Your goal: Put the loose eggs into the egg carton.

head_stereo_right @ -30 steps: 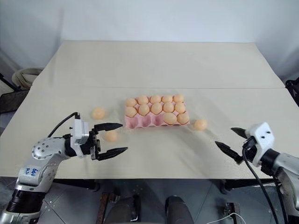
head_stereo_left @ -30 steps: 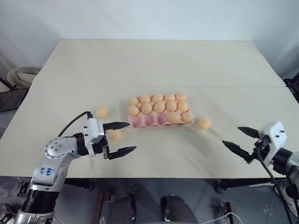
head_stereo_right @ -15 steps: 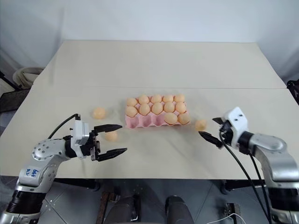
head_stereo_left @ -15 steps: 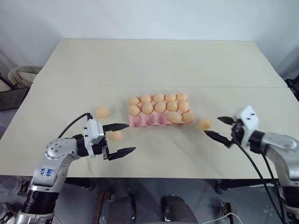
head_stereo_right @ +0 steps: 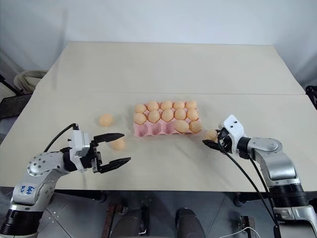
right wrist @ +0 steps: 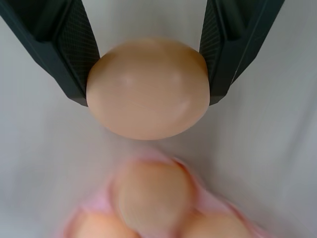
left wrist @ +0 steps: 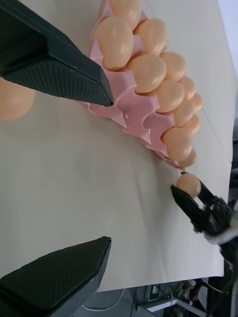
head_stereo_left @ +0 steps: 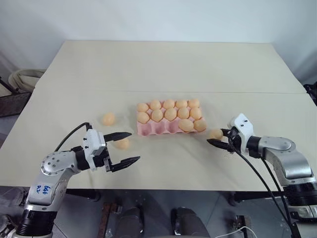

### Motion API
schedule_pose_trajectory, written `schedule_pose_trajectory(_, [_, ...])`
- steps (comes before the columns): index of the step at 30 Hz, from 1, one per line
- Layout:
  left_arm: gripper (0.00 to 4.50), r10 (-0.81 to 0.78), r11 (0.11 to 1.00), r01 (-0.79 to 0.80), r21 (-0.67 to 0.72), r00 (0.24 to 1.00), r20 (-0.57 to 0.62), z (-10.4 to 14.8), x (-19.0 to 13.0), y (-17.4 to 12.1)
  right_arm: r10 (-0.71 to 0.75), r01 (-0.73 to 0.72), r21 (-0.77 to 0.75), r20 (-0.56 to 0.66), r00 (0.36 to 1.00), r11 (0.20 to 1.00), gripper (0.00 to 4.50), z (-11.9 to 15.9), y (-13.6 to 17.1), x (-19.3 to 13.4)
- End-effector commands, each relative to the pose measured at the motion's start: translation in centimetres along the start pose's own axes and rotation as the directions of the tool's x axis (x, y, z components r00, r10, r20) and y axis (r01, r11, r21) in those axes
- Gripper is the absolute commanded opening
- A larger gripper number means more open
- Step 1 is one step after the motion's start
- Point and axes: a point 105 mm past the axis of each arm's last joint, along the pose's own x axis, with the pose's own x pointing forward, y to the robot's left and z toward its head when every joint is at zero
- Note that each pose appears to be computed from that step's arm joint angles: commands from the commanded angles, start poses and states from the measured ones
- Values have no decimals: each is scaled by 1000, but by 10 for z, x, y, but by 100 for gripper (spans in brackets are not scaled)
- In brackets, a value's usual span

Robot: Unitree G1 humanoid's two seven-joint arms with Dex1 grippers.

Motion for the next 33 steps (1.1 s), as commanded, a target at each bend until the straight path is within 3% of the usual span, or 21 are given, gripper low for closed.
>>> schedule_pose_trajectory(1, [450,41,999,-41,17,999,5,5,-10,1,83,-75,-81,104,991,994,257,45,24,4])
schedule_pose_trajectory(7, [450,78,997,-78,1,997,-5,0,-13,1,89,-75,-90,162,983,993,257,81,39,49])
schedule_pose_trajectory(15, [450,88,996,-88,3,996,9,3,-8,1,88,-75,-151,80,993,986,257,79,32,84])
schedule_pose_trajectory(20, [450,99,995,-99,4,995,16,4,-8,3,94,-80,-143,99,991,987,400,82,32,86])
schedule_pose_trajectory(21, [450,100,995,-100,3,995,16,4,-8,4,100,-84,-137,116,988,987,439,84,33,85])
schedule_pose_trajectory(26, [450,118,993,-118,-6,993,14,3,-11,5,134,-97,-171,215,968,980,445,98,35,62])
schedule_pose_trajectory(30, [450,169,985,-169,-26,986,-2,-1,-20,9,132,-60,-242,294,947,968,445,86,27,23])
schedule_pose_trajectory(33, [450,206,978,-206,-27,978,-8,-2,-27,12,157,-71,-285,288,945,956,445,60,26,-8])
